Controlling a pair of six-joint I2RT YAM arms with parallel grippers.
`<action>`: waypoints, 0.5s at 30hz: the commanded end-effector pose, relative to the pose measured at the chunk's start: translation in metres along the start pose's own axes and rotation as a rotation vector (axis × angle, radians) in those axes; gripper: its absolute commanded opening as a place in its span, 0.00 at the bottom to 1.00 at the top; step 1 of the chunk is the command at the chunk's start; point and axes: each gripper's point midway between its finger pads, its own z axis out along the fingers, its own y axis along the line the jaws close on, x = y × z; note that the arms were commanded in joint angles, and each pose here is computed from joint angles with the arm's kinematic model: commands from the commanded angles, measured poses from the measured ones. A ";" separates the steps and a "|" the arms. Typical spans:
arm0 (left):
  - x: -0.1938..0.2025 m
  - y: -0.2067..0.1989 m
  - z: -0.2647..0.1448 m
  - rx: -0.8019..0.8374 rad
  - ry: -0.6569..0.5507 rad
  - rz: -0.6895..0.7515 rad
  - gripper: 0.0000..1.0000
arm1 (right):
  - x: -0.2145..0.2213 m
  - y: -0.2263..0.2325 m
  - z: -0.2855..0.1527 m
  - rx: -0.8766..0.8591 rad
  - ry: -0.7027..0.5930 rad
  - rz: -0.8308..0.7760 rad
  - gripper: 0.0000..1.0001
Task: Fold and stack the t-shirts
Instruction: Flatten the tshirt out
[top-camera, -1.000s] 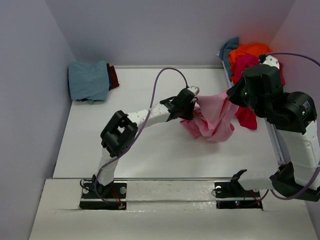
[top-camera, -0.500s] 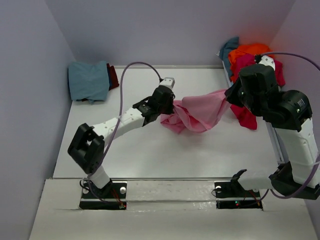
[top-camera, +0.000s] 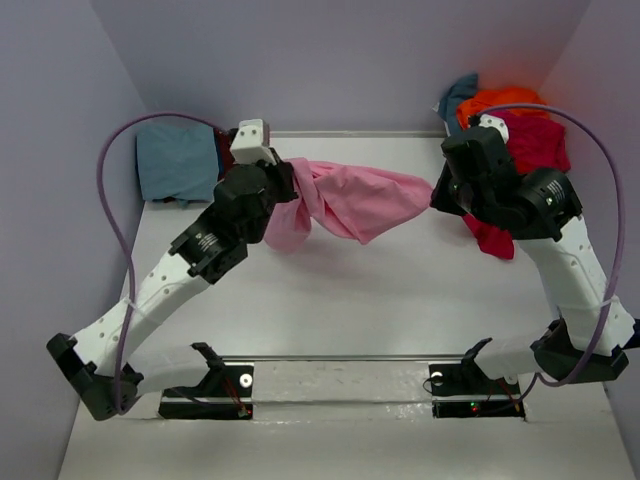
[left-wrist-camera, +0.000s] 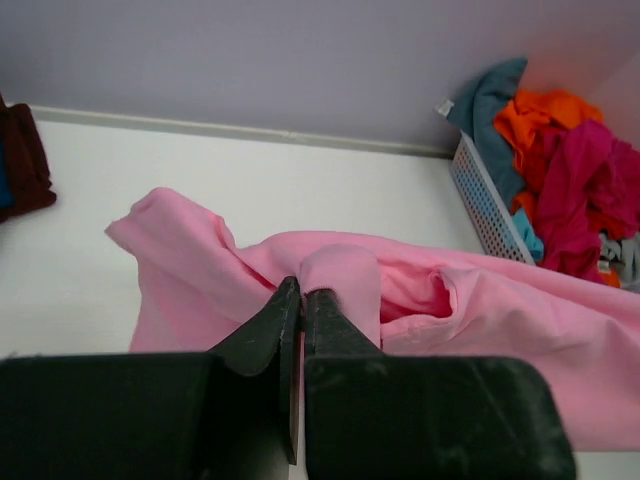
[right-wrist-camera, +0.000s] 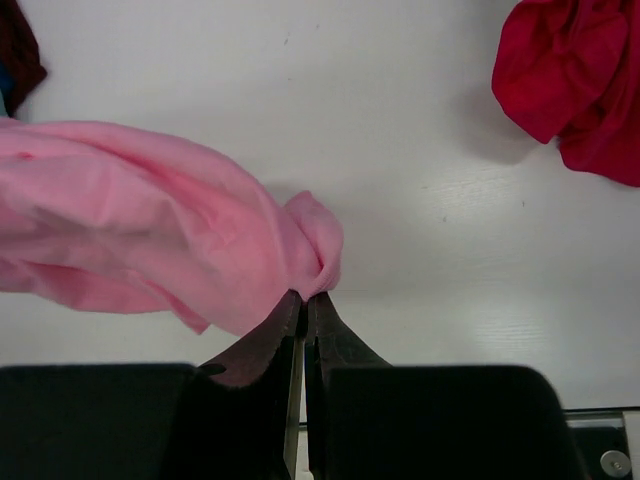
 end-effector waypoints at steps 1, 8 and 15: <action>-0.068 0.025 -0.038 -0.091 -0.190 -0.096 0.06 | -0.006 0.017 0.007 -0.051 -0.014 -0.033 0.07; -0.026 0.028 -0.033 -0.090 -0.084 -0.053 0.06 | 0.001 0.032 0.034 -0.019 0.030 -0.089 0.07; 0.097 0.016 0.003 -0.025 0.196 -0.039 0.84 | 0.002 0.041 0.055 0.038 0.057 -0.127 0.07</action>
